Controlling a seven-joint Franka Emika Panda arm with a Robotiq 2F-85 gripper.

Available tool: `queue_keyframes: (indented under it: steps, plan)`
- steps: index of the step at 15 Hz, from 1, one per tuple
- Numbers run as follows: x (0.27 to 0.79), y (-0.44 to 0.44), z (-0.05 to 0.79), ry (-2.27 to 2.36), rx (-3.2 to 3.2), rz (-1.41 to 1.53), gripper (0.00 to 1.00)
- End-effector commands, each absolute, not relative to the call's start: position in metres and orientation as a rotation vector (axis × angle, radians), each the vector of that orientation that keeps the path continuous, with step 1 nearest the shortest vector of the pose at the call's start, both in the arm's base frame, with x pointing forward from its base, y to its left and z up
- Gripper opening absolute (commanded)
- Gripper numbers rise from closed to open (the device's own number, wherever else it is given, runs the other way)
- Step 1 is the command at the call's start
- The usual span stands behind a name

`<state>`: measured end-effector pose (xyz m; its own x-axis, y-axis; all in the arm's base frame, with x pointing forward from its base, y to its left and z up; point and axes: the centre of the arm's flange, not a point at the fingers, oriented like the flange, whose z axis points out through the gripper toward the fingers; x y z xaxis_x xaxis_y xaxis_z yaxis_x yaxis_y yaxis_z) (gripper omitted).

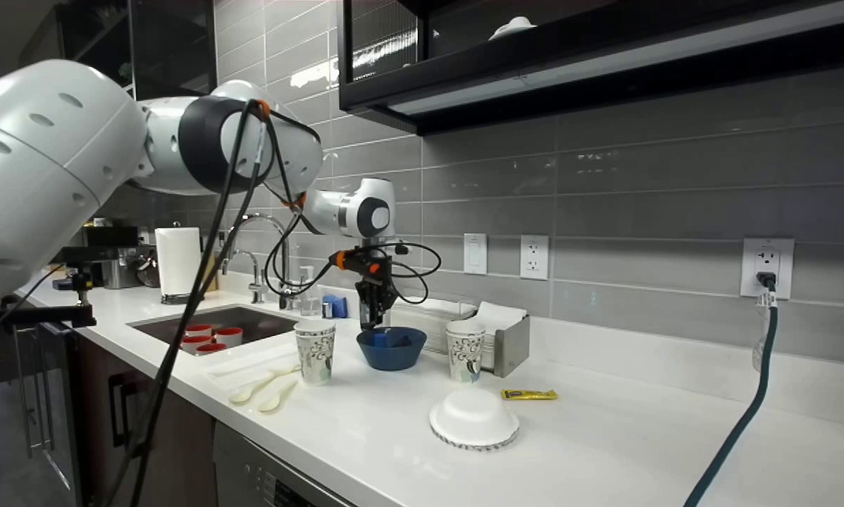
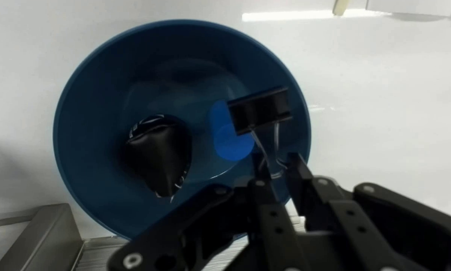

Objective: Pick up the small black object on the right and put it on the blue block inside the blue bowl

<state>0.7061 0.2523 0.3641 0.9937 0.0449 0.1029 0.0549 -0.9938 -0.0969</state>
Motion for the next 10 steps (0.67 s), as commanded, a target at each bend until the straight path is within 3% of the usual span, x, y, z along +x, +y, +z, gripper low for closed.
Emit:
queue_keyframes:
  steps: [1, 10]
  plan:
    - [0.728, 0.267, 0.358, -0.108, -3.093, -0.154, 0.05]
    - [0.737, 0.271, 0.345, -0.16, -3.15, -0.106, 0.05]
